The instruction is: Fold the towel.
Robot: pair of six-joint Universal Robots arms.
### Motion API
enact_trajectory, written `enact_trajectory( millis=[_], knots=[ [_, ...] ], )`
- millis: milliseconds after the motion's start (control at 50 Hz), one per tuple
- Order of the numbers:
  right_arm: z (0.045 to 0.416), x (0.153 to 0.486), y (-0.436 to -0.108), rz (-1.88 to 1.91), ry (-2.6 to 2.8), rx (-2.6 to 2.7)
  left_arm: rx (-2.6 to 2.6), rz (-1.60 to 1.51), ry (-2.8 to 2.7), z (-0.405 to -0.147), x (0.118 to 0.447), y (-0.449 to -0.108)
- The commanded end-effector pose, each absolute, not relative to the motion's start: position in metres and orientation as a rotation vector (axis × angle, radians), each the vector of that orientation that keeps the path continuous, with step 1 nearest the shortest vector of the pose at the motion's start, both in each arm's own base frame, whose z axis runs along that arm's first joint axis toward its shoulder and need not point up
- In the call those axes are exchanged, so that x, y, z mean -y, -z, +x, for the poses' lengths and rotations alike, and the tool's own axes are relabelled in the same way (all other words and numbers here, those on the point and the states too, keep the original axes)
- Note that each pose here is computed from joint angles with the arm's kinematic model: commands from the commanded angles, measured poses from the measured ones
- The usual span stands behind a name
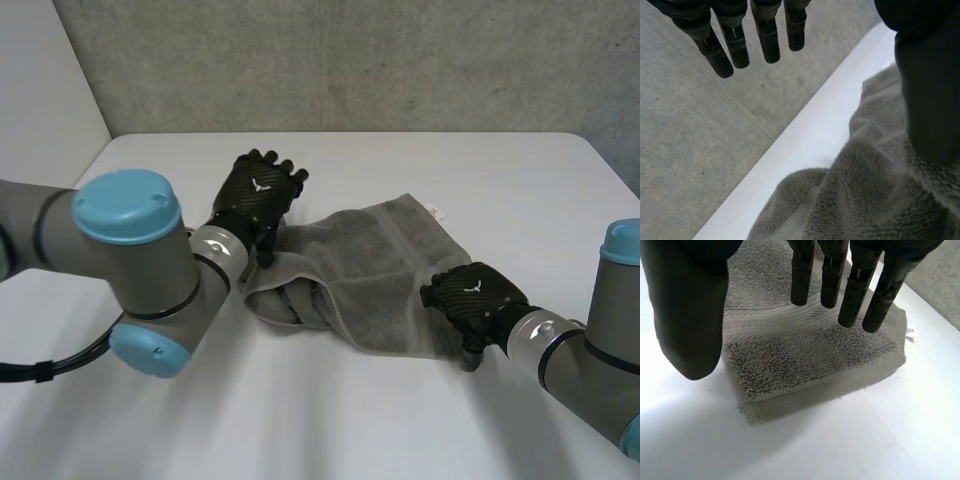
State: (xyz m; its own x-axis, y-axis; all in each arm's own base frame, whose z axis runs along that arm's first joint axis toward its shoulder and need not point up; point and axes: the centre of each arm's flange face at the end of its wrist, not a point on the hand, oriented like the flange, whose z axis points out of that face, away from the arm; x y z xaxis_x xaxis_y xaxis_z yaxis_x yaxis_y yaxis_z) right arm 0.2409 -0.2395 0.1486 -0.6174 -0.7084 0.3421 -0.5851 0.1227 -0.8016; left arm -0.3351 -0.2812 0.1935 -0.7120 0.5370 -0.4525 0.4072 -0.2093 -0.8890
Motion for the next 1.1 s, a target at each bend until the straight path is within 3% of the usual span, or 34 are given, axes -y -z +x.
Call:
enact_trajectory(
  millis=[20,260,520,800,1100],
  knots=[
    [0.241,0.238,-0.145,-1.278,1.518,-2.26,1.904,-1.051,-2.062,-0.323,0.263,-0.215],
    [0.244,0.234,-0.143,-1.25,1.52,-2.241,2.028,-1.082,-1.927,-0.295,0.225,-0.194],
    [0.251,0.229,-0.144,-1.276,1.521,-2.206,2.109,-1.063,-1.839,-0.287,0.218,-0.175],
    [0.281,0.21,-0.154,-1.262,1.526,-2.074,2.028,-0.962,-1.906,-0.276,0.199,-0.212],
    [0.305,0.219,-0.149,-1.225,1.518,-2.056,2.204,-0.976,-1.756,-0.247,0.171,-0.184]
  ],
)
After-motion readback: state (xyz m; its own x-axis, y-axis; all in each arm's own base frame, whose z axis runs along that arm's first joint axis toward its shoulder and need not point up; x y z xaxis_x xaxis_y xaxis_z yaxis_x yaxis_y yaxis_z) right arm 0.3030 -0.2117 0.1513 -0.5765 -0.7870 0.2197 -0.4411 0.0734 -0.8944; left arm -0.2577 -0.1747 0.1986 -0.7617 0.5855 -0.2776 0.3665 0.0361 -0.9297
